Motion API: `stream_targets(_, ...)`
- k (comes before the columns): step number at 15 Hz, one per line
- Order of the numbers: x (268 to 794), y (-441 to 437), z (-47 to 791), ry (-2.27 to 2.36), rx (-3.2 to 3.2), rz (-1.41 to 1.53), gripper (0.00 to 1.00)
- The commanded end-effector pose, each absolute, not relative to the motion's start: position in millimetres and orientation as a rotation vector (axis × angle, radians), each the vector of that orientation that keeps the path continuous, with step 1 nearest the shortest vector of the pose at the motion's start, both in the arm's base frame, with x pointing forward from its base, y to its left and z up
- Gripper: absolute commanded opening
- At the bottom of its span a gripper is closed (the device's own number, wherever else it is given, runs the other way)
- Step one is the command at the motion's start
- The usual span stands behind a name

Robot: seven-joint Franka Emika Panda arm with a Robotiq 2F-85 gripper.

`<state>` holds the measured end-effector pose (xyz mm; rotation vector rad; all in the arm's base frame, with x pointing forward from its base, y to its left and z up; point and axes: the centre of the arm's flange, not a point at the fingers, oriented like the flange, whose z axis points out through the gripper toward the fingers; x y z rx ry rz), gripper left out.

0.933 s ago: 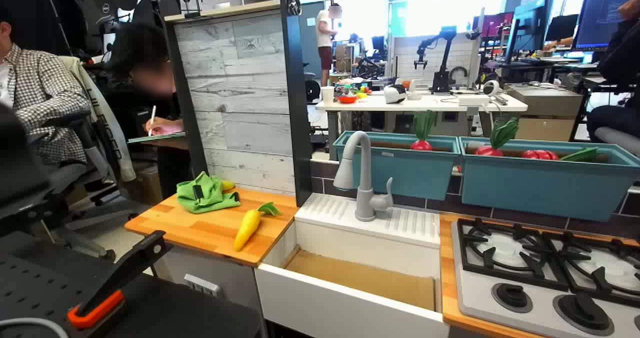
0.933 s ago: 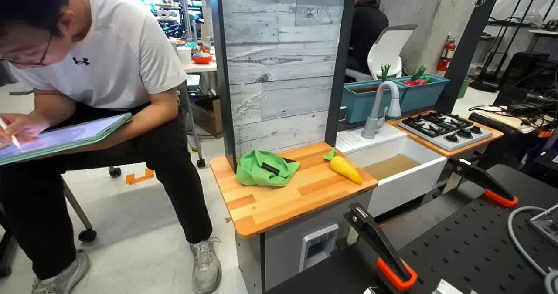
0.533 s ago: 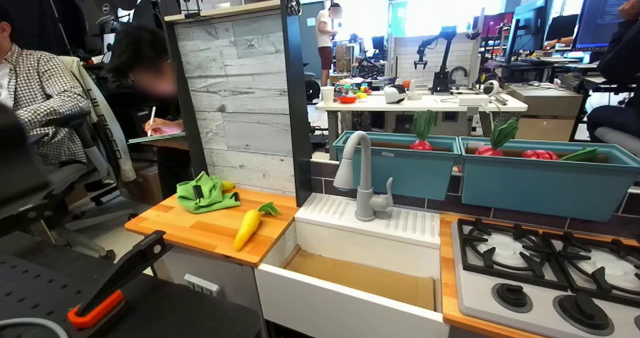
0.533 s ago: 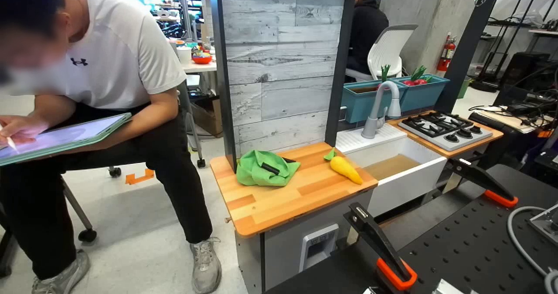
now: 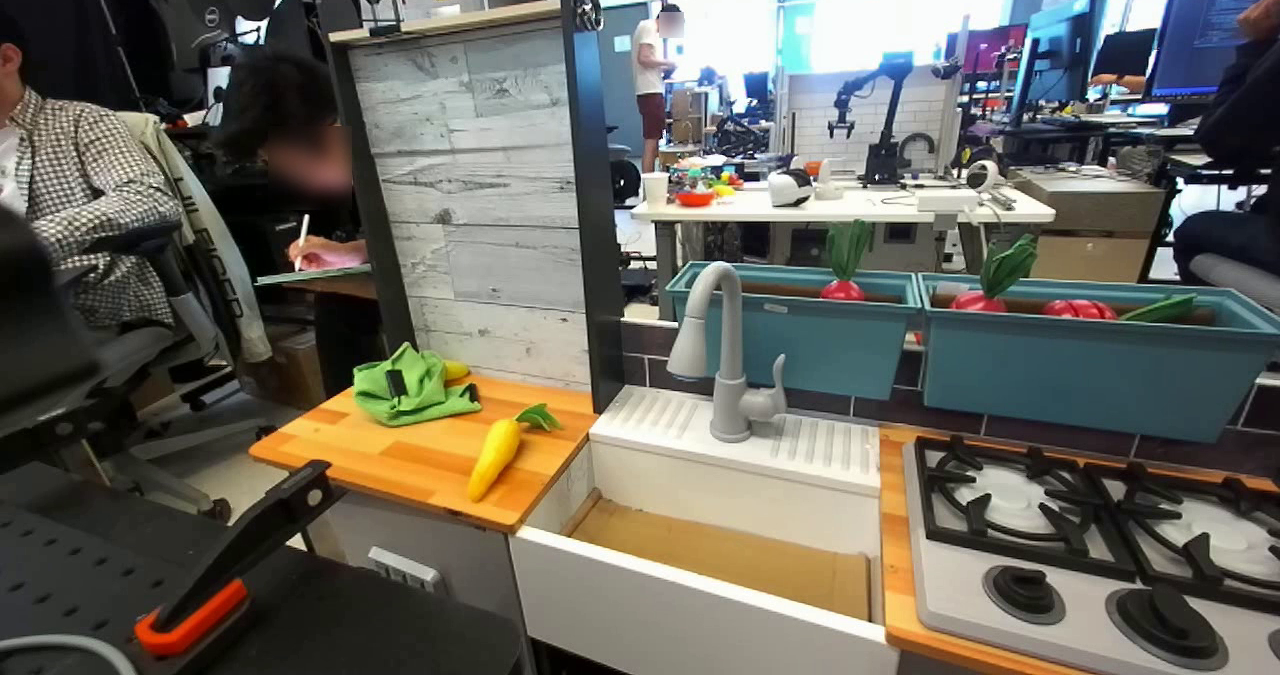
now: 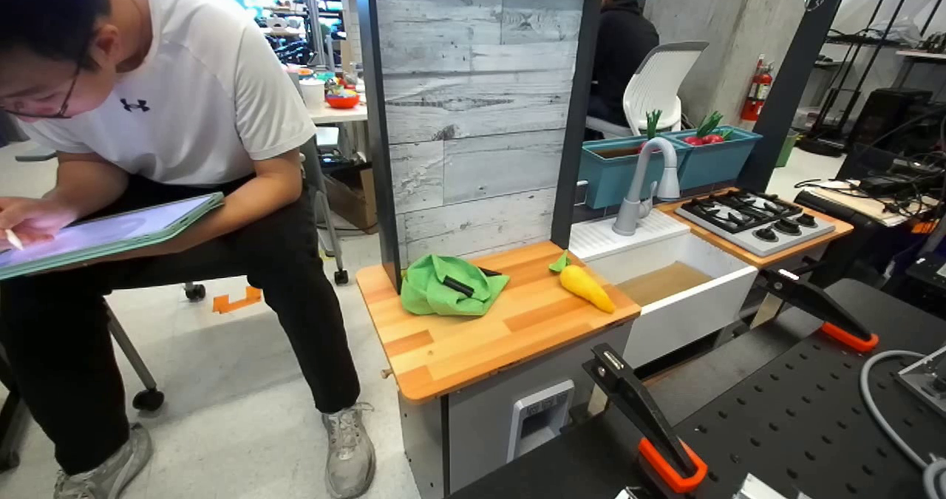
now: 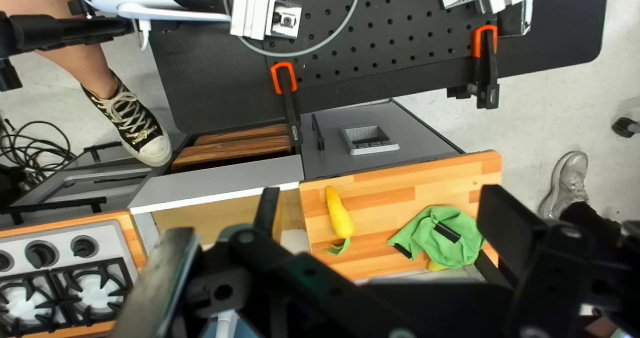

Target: Turn the tap to the left

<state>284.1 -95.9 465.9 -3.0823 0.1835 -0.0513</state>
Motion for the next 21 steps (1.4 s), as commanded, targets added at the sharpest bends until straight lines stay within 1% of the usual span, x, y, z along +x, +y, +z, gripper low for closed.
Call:
stream_targets(1,312,-117,441,0.235,-3.092,-0.109,1.0)
stream_targets(8,368,-168,378,0.39,-3.08,-0.213,1.0)
stream_targets(16,411,-239,313,0.592,-3.026,-0.325,1.0)
stream_targets(21,452,-275,280,0.767,-2.959,-0.283,1.0)
